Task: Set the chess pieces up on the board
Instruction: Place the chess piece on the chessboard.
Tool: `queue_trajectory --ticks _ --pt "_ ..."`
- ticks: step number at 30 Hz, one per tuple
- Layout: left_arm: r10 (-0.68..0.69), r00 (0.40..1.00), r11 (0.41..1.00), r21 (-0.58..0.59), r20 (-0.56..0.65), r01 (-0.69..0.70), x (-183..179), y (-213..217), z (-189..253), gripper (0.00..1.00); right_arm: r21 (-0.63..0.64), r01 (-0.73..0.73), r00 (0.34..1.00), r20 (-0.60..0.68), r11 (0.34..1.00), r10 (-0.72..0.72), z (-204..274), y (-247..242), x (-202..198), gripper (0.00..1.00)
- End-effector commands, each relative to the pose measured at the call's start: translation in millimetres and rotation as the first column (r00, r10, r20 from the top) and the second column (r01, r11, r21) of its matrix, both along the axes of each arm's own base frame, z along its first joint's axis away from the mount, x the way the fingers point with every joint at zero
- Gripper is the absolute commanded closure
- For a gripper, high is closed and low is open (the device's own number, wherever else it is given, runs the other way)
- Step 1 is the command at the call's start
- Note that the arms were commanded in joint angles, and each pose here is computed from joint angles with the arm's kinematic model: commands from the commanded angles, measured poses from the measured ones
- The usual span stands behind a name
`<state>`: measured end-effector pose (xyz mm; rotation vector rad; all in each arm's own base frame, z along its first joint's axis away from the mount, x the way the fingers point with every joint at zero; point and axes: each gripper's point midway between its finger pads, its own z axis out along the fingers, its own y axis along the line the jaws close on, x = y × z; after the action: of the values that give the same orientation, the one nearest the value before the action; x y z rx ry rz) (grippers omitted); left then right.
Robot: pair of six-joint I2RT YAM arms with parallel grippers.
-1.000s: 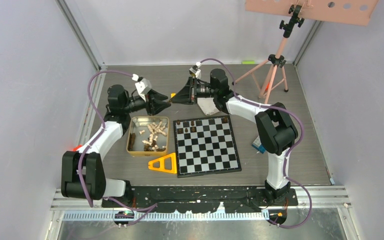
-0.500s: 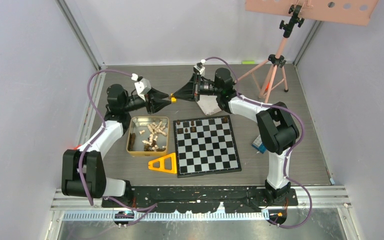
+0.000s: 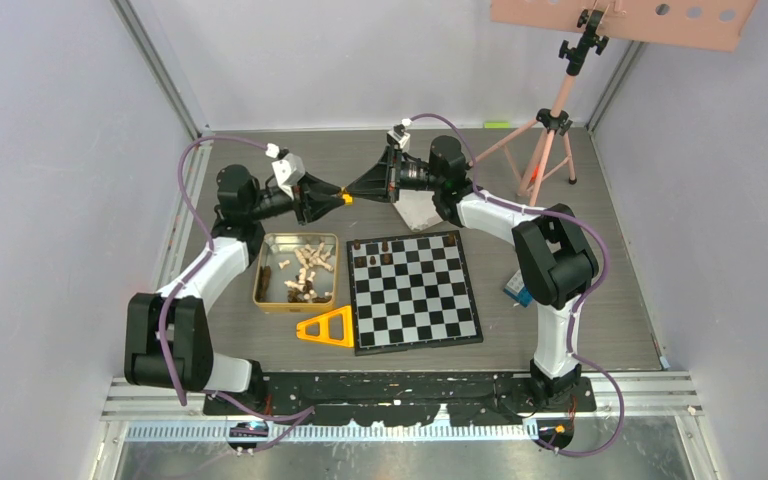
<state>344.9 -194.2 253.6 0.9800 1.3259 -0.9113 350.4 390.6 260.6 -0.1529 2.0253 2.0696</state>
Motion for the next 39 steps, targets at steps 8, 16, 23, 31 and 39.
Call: queue_trajectory --ticks 8,16,23,31,39 --pt "0.003 0.996 1.000 -0.017 0.089 -0.001 9 -2 25 0.81 0.034 0.005 0.998 0.063 0.999 -0.007 17 -2 -3 0.99" --pt "0.001 0.998 1.000 -0.007 0.067 -0.001 7 -2 25 1.00 0.025 -0.002 0.996 0.086 1.000 0.000 17 -4 -4 0.92" --pt "0.014 0.999 0.982 0.187 -0.049 -0.004 -5 3 -9 1.00 -0.052 0.082 0.979 0.192 0.995 -0.070 18 -34 9 0.49" --pt "-0.002 0.995 0.873 0.484 -0.103 0.051 -22 -19 -30 1.00 -0.196 0.226 0.934 0.323 0.954 -0.155 12 -105 25 0.46" --pt "-0.004 0.986 0.645 0.753 -0.166 0.129 -24 -59 -64 1.00 -0.231 0.493 0.824 0.433 0.839 -0.365 19 -234 36 0.47"
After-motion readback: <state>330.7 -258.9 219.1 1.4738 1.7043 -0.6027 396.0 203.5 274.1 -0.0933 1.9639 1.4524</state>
